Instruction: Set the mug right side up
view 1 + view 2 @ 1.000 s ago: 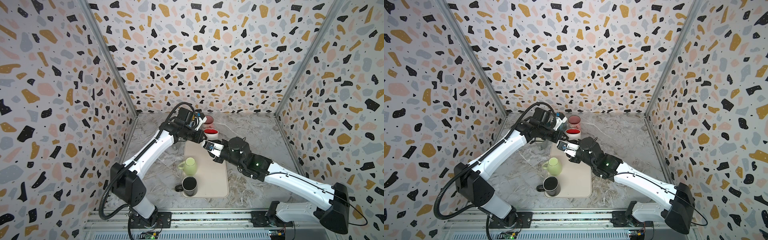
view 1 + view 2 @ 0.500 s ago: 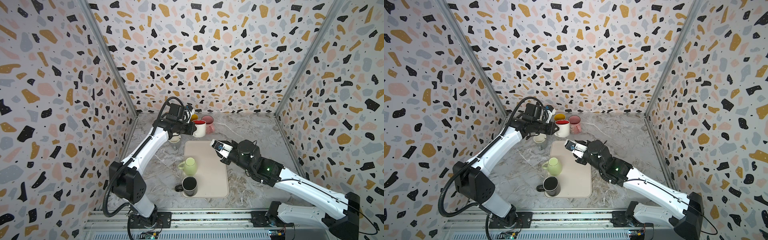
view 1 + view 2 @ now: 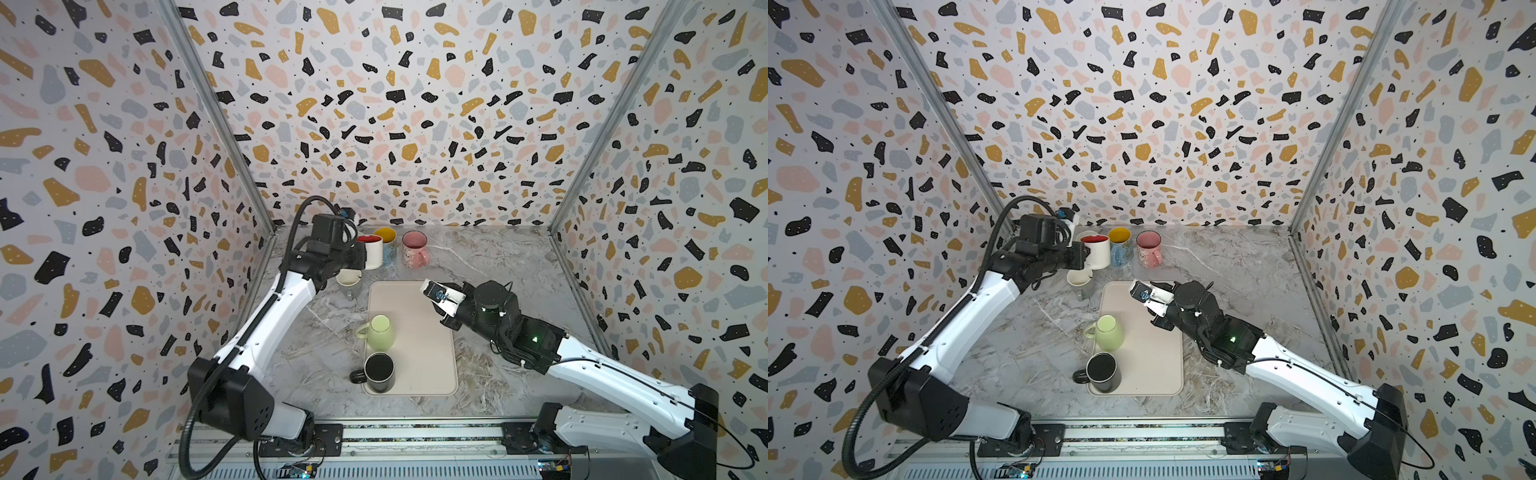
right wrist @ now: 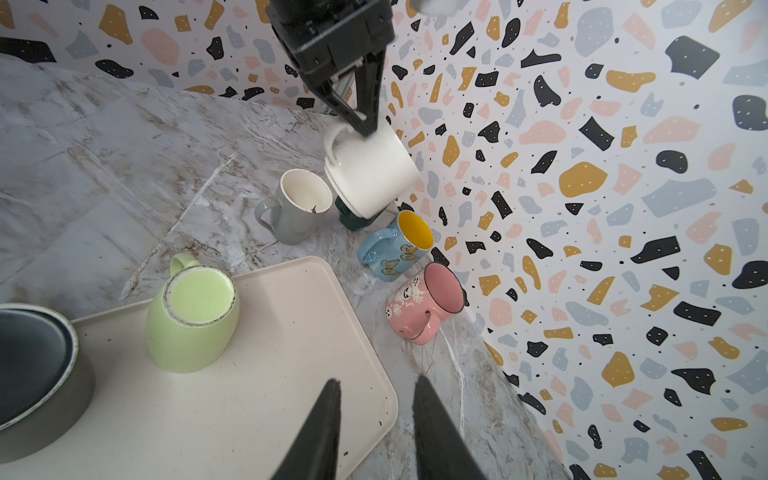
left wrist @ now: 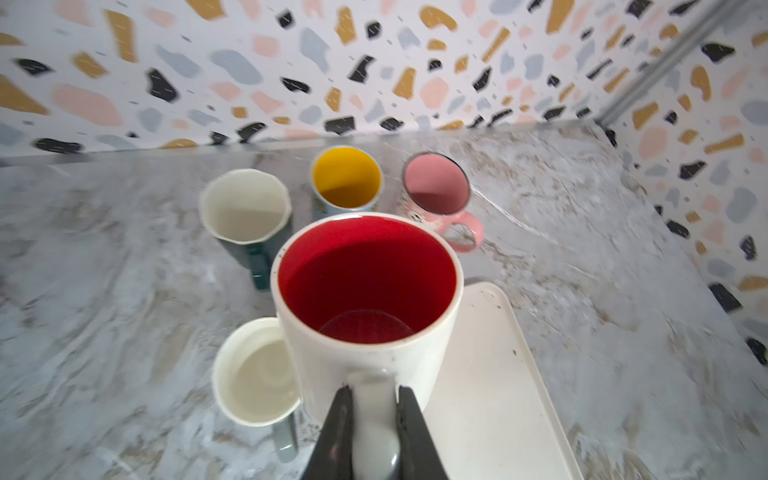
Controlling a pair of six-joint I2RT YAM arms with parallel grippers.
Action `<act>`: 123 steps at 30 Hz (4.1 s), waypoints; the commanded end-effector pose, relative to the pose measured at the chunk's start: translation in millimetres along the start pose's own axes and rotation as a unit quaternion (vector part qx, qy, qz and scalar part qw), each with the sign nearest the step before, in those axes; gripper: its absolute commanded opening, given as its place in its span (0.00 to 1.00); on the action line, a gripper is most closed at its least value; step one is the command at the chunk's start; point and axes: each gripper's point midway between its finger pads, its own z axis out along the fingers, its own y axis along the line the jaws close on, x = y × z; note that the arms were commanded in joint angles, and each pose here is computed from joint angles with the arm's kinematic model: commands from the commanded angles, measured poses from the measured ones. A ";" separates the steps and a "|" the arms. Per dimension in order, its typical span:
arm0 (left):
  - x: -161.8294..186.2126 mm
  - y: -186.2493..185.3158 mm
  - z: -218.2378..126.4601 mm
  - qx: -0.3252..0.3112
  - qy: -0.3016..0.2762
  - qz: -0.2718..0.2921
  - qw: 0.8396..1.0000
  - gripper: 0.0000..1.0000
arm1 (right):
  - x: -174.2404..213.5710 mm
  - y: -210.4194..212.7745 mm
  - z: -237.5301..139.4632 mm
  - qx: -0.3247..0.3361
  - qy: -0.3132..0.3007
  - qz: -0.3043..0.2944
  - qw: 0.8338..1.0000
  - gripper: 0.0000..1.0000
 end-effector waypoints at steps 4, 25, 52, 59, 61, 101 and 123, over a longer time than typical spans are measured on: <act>-48.2 43.0 -39.4 -0.075 -0.139 -0.015 0.987 0.00 | -5.2 -1.2 4.5 -0.002 -0.009 0.003 1.000 0.31; -39.8 123.5 -6.1 -0.164 -0.235 -0.068 0.956 0.00 | 1.1 -5.2 21.1 0.002 0.013 0.000 1.000 0.29; -23.2 163.3 85.3 -0.174 -0.250 -0.080 0.949 0.00 | 25.2 -13.7 44.1 0.000 0.041 0.032 0.999 0.28; -14.3 169.1 100.6 -0.180 -0.239 -0.078 0.951 0.00 | 30.8 -15.3 44.4 0.003 0.047 0.039 0.998 0.28; -12.3 169.5 102.5 -0.179 -0.239 -0.080 0.951 0.00 | 31.7 -15.3 45.1 0.003 0.048 0.040 0.998 0.28; 29.3 182.4 134.1 -0.198 -0.174 -0.074 0.962 0.00 | 36.1 -15.9 51.7 -0.001 0.054 0.052 0.997 0.28; 44.1 183.5 139.1 -0.202 -0.130 -0.078 0.968 0.15 | 34.6 -18.4 41.6 0.006 0.045 0.064 0.997 0.28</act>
